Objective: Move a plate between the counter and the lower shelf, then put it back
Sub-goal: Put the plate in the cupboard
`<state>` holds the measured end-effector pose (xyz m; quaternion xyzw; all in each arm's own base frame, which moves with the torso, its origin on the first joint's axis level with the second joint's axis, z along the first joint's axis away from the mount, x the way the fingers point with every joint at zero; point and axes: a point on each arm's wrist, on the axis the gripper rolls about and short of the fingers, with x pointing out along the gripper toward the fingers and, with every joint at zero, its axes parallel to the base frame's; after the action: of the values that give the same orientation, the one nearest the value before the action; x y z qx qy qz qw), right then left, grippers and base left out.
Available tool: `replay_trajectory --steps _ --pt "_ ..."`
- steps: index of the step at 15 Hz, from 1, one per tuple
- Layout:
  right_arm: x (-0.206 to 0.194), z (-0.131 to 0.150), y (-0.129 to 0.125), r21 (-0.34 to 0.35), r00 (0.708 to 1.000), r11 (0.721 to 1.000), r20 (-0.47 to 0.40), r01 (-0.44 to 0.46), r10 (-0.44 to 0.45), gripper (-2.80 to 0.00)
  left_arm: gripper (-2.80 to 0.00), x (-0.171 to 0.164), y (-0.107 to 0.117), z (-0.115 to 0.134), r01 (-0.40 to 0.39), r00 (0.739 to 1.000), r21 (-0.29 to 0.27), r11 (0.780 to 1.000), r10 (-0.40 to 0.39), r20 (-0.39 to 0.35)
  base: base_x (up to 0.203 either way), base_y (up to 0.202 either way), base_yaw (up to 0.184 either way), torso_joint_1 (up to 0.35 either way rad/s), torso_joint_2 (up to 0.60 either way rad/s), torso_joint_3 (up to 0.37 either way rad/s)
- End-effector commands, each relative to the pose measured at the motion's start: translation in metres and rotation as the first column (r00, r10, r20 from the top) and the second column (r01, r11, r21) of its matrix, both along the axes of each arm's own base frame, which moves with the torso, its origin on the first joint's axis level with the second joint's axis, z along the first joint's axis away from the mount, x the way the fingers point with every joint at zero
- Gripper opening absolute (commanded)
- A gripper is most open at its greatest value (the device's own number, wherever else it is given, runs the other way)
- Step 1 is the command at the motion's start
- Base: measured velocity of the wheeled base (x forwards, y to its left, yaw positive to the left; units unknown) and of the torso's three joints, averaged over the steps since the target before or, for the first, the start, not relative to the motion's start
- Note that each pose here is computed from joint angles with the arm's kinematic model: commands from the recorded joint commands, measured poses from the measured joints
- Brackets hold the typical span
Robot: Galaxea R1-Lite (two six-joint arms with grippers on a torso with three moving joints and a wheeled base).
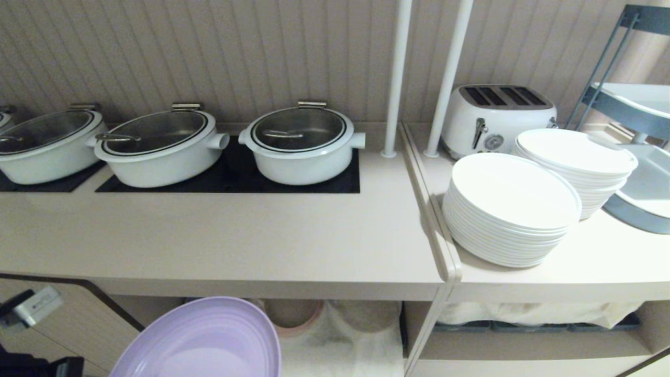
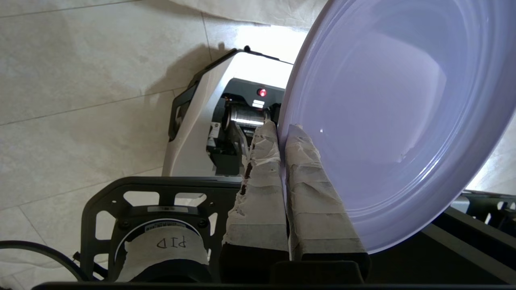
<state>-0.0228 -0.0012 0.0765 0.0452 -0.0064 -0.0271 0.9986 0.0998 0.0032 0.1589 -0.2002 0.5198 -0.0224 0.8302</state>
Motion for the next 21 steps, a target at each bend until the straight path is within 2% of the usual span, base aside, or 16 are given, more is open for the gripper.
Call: replay_trajectory --steps 1,21 --pt "0.0 0.0 0.0 0.0 1.0 1.0 0.0 0.0 0.0 -2.8 -2.8 0.0009 0.0002 -0.0015 -0.005 1.0 0.0 1.0 0.005 -0.016 0.0 0.0 0.0 0.0 0.0 0.0" --pt "0.0 0.0 0.0 0.0 1.0 1.0 0.0 0.0 0.0 -2.8 -2.8 -0.0012 0.0003 -0.002 -0.01 1.0 -0.001 1.0 0.01 -0.013 0.0 0.0 0.0 0.0 0.0 0.0"
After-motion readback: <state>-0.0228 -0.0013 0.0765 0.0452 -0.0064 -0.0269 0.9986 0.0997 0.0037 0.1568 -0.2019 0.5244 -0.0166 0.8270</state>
